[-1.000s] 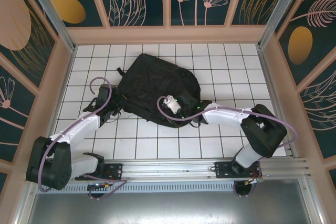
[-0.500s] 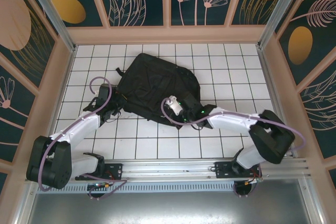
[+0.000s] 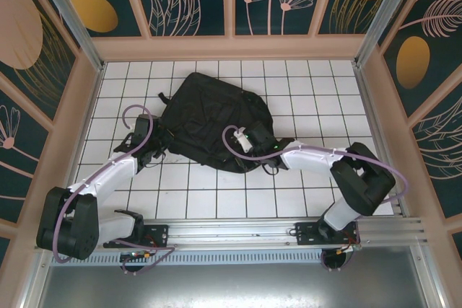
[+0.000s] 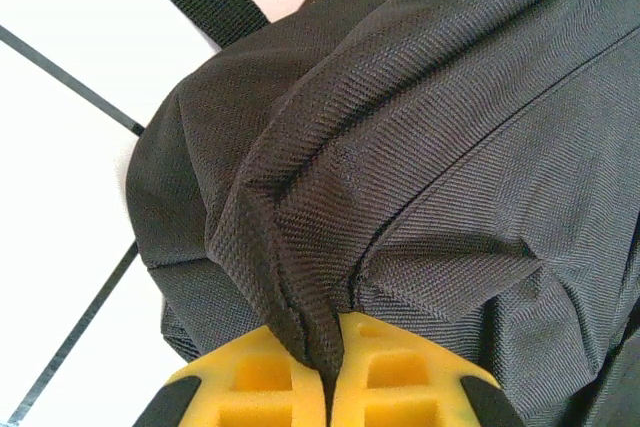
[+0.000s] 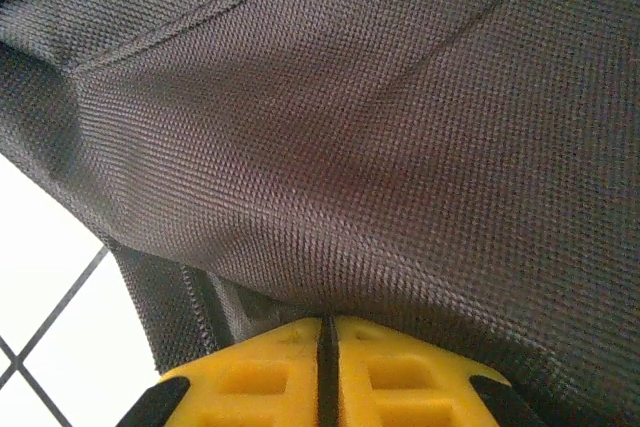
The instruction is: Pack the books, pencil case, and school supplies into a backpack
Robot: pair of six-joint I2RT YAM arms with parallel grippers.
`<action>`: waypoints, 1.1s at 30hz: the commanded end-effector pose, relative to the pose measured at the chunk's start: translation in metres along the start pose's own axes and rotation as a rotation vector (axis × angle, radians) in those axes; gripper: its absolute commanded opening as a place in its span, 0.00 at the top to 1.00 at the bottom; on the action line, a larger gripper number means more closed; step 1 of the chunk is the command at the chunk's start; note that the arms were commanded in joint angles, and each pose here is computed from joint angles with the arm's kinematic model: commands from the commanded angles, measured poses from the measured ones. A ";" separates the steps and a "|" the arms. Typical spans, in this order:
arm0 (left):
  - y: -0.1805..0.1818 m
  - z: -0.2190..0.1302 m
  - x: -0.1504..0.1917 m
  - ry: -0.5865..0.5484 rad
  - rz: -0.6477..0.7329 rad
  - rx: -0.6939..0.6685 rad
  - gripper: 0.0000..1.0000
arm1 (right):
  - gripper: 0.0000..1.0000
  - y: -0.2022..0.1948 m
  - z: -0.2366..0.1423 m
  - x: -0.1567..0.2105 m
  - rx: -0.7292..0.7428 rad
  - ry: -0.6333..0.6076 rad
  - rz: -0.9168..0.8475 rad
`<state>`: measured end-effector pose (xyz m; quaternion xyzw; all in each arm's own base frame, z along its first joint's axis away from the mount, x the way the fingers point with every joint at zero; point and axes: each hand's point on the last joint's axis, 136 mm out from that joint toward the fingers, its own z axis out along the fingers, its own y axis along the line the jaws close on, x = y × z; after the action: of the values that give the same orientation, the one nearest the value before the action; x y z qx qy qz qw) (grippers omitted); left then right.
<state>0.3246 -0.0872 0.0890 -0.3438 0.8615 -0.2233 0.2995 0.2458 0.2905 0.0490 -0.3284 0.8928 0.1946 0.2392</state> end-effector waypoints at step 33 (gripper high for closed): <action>0.003 0.017 0.028 0.144 -0.010 0.001 1.00 | 0.48 0.078 0.042 -0.054 -0.242 -0.140 -0.342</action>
<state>0.3331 -0.0821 0.0780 -0.3538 0.8604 -0.2161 0.2965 0.2520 0.3656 0.0487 -0.4578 0.8117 0.2290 0.2812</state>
